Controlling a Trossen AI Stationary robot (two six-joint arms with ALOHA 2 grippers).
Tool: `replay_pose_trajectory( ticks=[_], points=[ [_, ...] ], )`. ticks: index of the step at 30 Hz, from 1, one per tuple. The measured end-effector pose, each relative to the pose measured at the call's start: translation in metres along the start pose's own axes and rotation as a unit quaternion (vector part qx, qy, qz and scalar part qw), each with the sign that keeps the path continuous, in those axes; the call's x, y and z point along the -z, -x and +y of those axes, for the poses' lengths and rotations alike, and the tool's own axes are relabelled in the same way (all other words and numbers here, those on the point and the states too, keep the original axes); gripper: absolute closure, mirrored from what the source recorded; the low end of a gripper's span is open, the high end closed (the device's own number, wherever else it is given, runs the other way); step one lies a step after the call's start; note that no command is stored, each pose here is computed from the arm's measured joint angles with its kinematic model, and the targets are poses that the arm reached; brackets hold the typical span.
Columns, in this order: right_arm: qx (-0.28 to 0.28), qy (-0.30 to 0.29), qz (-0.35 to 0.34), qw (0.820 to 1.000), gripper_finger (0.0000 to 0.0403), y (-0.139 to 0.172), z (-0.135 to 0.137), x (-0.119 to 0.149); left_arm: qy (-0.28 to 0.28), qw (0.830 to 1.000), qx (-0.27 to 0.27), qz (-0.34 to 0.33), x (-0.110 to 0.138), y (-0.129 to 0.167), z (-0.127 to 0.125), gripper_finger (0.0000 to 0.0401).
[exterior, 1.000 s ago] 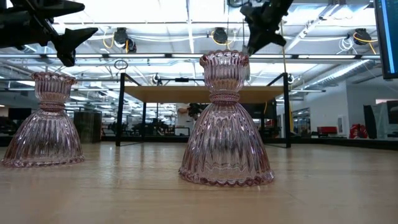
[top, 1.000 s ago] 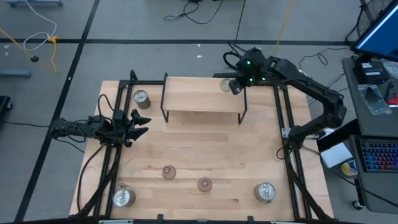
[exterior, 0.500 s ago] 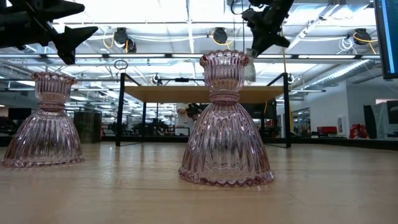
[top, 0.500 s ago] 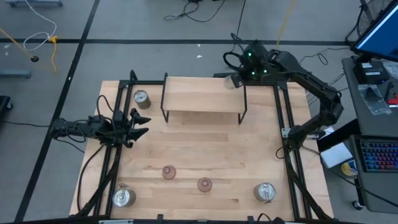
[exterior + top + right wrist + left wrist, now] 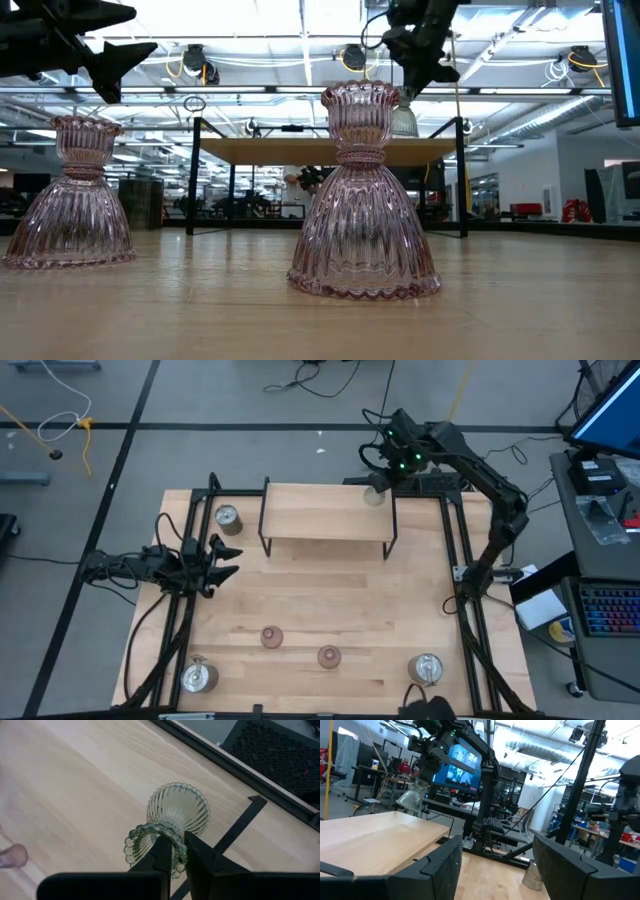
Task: Pick & Place candle stick holders
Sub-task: Put the transparent candle holder on the shelf
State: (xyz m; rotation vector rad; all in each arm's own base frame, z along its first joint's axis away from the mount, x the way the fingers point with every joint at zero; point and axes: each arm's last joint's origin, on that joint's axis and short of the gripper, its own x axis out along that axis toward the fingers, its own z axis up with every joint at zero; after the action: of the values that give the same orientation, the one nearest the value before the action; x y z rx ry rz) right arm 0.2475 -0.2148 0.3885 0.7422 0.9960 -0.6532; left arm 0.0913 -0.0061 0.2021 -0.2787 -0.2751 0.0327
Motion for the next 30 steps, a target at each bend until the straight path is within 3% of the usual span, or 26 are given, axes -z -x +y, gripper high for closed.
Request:
replay_pose_trajectory(
  ticks=[8,18,30],
  points=[
    [-0.002,0.000,0.036,0.999,0.0383,-0.011,-0.004,-0.020,0.000,1.000,0.000,0.000,0.000,0.000,0.000,0.0157],
    [0.014,-0.017,0.067,0.998,0.0383,-0.030,-0.020,-0.029,0.001,1.000,0.000,0.000,0.000,0.000,0.000,0.0157],
    [0.018,-0.031,0.072,0.997,0.0372,-0.030,-0.030,-0.030,0.001,1.000,0.000,0.000,0.000,0.000,0.000,0.0157]
  ],
)
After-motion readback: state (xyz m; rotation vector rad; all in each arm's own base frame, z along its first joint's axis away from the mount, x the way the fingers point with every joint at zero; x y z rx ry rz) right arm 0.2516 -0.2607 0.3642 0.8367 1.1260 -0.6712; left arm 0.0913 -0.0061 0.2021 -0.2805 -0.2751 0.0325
